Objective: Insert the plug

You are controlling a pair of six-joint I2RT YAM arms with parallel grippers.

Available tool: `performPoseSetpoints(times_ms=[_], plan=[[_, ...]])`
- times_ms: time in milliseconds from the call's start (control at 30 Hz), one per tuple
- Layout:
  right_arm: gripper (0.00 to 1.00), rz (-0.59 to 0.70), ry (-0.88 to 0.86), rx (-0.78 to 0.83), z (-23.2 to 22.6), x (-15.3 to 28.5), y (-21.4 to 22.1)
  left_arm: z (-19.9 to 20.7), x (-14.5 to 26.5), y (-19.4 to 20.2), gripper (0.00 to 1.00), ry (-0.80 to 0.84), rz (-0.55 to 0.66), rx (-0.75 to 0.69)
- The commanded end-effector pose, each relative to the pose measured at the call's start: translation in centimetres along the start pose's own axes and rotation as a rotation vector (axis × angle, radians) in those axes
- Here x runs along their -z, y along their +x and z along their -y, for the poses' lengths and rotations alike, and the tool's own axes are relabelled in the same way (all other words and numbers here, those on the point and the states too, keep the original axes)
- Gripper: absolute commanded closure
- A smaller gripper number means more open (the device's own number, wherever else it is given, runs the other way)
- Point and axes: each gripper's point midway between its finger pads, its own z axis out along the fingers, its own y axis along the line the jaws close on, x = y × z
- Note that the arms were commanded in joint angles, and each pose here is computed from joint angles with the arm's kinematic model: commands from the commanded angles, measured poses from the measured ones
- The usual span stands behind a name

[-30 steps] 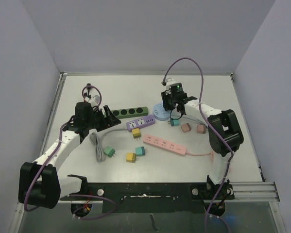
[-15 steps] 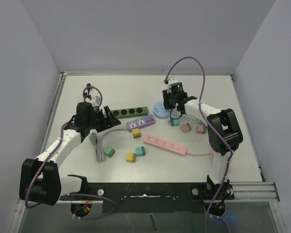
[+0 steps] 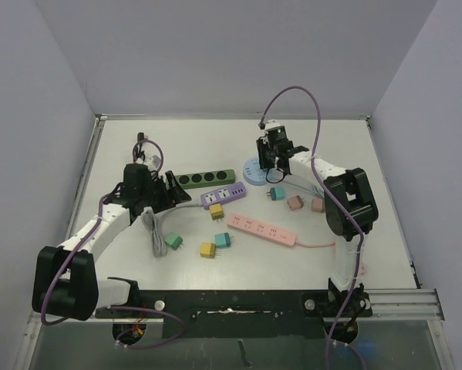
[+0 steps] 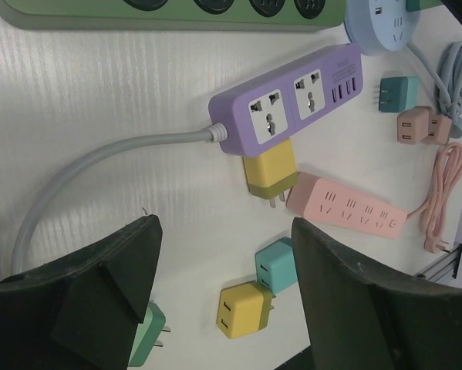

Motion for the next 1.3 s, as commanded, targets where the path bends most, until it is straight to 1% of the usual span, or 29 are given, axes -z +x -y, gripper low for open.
performPoseSetpoints(times_ms=[0, 33, 133, 200, 300, 367, 400, 533, 700, 833, 967, 1167, 1267], plan=[[0.92, -0.56, 0.086, -0.007, 2.2, 2.6, 16.1, 0.9, 0.2, -1.6, 0.33, 0.017, 0.036, -0.024], [0.85, -0.51, 0.088, -0.022, 2.3, 2.9, 14.3, 1.0, 0.2, -1.6, 0.33, 0.017, 0.035, -0.027], [0.6, -0.339, 0.093, -0.087, 2.9, 4.3, 8.7, 1.2, 0.5, -1.9, 0.33, 0.017, 0.042, -0.034], [0.49, -0.224, 0.097, -0.14, 3.8, 5.3, 5.1, 1.4, 0.6, -2.2, 0.33, 0.021, 0.047, -0.043], [0.34, -0.042, 0.077, -0.206, 4.8, 7.1, -0.5, 1.8, 0.6, -2.3, 0.32, 0.021, 0.045, -0.06], [0.27, 0.02, 0.063, -0.209, 4.8, 8.4, -2.6, 2.0, 0.7, -2.4, 0.32, 0.019, 0.041, -0.073], [0.26, 0.036, 0.061, -0.21, 4.8, 9.0, -3.0, 2.1, 0.7, -2.3, 0.32, 0.014, 0.038, -0.077], [0.25, 0.046, 0.041, -0.214, 4.5, 10.5, -1.7, 2.8, 0.7, -2.3, 0.32, 0.016, 0.041, -0.101], [0.25, -0.025, 0.016, -0.165, 2.7, 11.5, 2.6, 4.0, 0.6, -1.7, 0.32, 0.033, 0.034, -0.131], [0.26, -0.099, 0.028, -0.144, 1.2, 10.6, 5.5, 5.0, 0.5, -1.5, 0.32, 0.058, 0.041, -0.132], [0.31, -0.123, 0.072, -0.161, 1.2, 9.5, 6.5, 5.7, 0.6, -1.3, 0.32, 0.084, 0.044, -0.131], [0.49, -0.176, 0.096, -0.138, 1.5, 7.8, 7.7, 6.3, 0.6, -1.2, 0.32, 0.103, 0.041, -0.127], [0.49, -0.19, 0.084, -0.14, 1.4, 7.3, 8.2, 6.2, 0.6, -1.2, 0.32, 0.101, 0.041, -0.125]])
